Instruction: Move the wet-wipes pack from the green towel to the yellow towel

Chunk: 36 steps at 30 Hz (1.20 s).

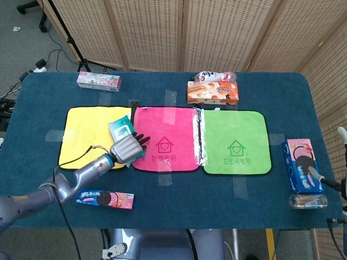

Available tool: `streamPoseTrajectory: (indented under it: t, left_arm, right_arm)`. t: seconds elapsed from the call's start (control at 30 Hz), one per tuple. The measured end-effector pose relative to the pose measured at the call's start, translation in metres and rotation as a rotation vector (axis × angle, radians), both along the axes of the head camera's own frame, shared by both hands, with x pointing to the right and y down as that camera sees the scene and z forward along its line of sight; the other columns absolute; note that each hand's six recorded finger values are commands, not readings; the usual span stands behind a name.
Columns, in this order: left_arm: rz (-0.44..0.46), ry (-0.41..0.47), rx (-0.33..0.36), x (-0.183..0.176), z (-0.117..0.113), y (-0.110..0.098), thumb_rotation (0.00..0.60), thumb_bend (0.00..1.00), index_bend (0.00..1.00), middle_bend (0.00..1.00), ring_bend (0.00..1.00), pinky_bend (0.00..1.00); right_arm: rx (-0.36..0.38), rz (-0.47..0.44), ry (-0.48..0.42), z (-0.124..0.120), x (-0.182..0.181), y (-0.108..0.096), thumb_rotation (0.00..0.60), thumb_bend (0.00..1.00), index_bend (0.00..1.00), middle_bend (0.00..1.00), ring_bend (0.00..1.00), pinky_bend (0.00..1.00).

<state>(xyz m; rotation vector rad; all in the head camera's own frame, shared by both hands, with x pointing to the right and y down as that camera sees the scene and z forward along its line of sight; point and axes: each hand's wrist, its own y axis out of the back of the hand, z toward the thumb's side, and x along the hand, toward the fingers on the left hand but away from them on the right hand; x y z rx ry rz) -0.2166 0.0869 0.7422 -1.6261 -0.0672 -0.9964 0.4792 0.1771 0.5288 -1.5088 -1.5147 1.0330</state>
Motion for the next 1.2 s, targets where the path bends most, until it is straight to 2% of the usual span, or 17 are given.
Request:
streamPoseTrajectory:
  t: [0.37,0.77,0.87,0.9,0.97,1.03,1.1,1.13,1.2]
  left_arm:
    - [-0.016,-0.069,0.021,-0.075,0.007,-0.001,0.6,1.0,0.37,0.16,0.18,0.31]
    - [-0.119,-0.118,0.045,-0.152,-0.001,-0.005,0.6,1.0,0.37,0.16,0.18,0.31]
    - [-0.147,-0.115,0.053,-0.166,-0.005,-0.007,0.6,1.0,0.33,0.11,0.14,0.22]
    - [-0.154,-0.107,0.059,-0.168,-0.008,-0.008,0.6,0.99,0.28,0.06,0.09,0.14]
    - [-0.166,-0.083,0.068,-0.169,-0.012,-0.01,0.6,0.79,0.17,0.01,0.02,0.04]
    - [-0.189,-0.033,0.075,-0.168,-0.02,-0.013,0.6,0.34,0.04,0.0,0.0,0.0]
    - [-0.217,0.037,0.086,-0.166,-0.031,-0.017,0.6,0.09,0.0,0.0,0.0,0.0]
    - [-0.231,0.072,0.092,-0.165,-0.037,-0.018,0.6,0.02,0.0,0.0,0.0,0.0]
    - [-0.275,0.172,0.109,-0.162,-0.053,-0.023,0.6,0.0,0.0,0.0,0.0,0.0]
  right_arm:
    - [-0.002,-0.012,0.011,0.0,-0.004,0.001,0.6,0.0,0.0,0.0,0.0,0.0]
    - [0.001,-0.036,0.007,-0.001,-0.012,0.003,0.6,0.0,0.0,0.0,0.0,0.0]
    - [0.003,-0.041,0.004,-0.002,-0.014,0.004,0.6,0.0,0.0,0.0,0.0,0.0]
    - [0.004,-0.042,0.003,-0.003,-0.015,0.004,0.6,0.0,0.0,0.0,0.0,0.0]
    - [0.005,-0.046,0.0,-0.004,-0.016,0.004,0.6,0.0,0.0,0.0,0.0,0.0]
    - [0.007,-0.05,-0.001,-0.004,-0.017,0.005,0.6,0.0,0.0,0.0,0.0,0.0]
    - [0.008,-0.052,-0.004,-0.005,-0.018,0.006,0.6,0.0,0.0,0.0,0.0,0.0]
    - [0.008,-0.053,-0.005,-0.006,-0.018,0.006,0.6,0.0,0.0,0.0,0.0,0.0]
    - [0.008,-0.057,-0.007,-0.006,-0.019,0.006,0.6,0.0,0.0,0.0,0.0,0.0]
